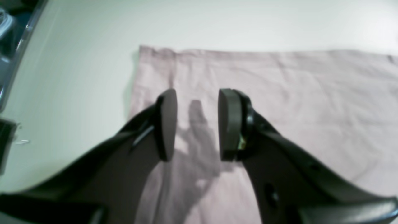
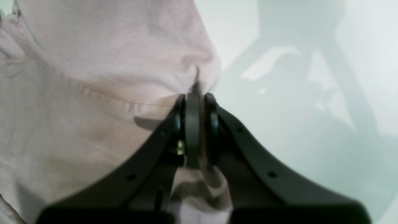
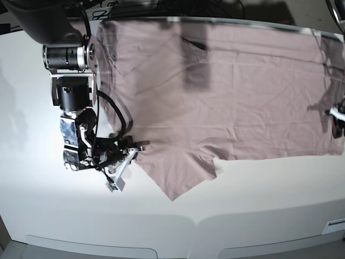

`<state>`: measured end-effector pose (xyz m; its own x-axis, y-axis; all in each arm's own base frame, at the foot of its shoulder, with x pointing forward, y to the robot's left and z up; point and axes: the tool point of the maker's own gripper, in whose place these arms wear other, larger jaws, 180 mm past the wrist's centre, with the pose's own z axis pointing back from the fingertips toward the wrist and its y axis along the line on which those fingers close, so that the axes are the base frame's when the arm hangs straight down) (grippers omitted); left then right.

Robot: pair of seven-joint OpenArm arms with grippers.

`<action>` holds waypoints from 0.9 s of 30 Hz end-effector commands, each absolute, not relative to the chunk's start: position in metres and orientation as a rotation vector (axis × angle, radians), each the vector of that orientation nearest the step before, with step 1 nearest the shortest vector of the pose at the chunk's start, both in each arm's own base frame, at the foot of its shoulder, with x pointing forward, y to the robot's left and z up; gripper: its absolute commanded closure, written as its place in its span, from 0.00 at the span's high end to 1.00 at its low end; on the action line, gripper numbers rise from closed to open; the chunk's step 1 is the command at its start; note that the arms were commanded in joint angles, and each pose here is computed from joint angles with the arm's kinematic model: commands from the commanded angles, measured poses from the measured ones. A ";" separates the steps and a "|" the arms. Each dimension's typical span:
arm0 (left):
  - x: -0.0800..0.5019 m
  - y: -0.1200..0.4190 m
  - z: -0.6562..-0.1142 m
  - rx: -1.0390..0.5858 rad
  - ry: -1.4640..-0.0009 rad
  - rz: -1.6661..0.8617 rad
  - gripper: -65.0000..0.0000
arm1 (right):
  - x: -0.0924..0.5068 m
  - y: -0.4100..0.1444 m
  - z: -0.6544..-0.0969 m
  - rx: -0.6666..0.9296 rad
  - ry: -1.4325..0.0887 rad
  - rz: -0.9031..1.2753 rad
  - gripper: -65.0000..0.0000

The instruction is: Fold the T-shirt properly

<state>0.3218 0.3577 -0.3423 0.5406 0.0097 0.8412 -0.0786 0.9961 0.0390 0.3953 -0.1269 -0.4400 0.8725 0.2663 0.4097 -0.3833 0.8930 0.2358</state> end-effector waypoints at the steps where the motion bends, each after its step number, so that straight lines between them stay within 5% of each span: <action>1: 0.337 0.373 -0.323 0.088 -1.043 0.049 0.33 | 0.401 -0.131 -0.434 0.301 -0.380 0.353 0.00; 16: 0.418 0.410 -0.380 0.061 -0.878 0.041 0.40 | 0.398 -0.131 -0.434 0.304 -0.365 0.353 0.00; 27: 0.410 0.448 -0.393 0.311 -0.826 -0.063 0.40 | 0.397 -0.131 -0.435 0.304 -0.359 0.355 0.00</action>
<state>0.3956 0.4363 -0.4179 0.7241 -0.1643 0.6699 -0.0395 0.9598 0.2781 0.3929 -0.1246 -0.4403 0.8780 0.2626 0.4002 -0.3808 0.8898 0.2517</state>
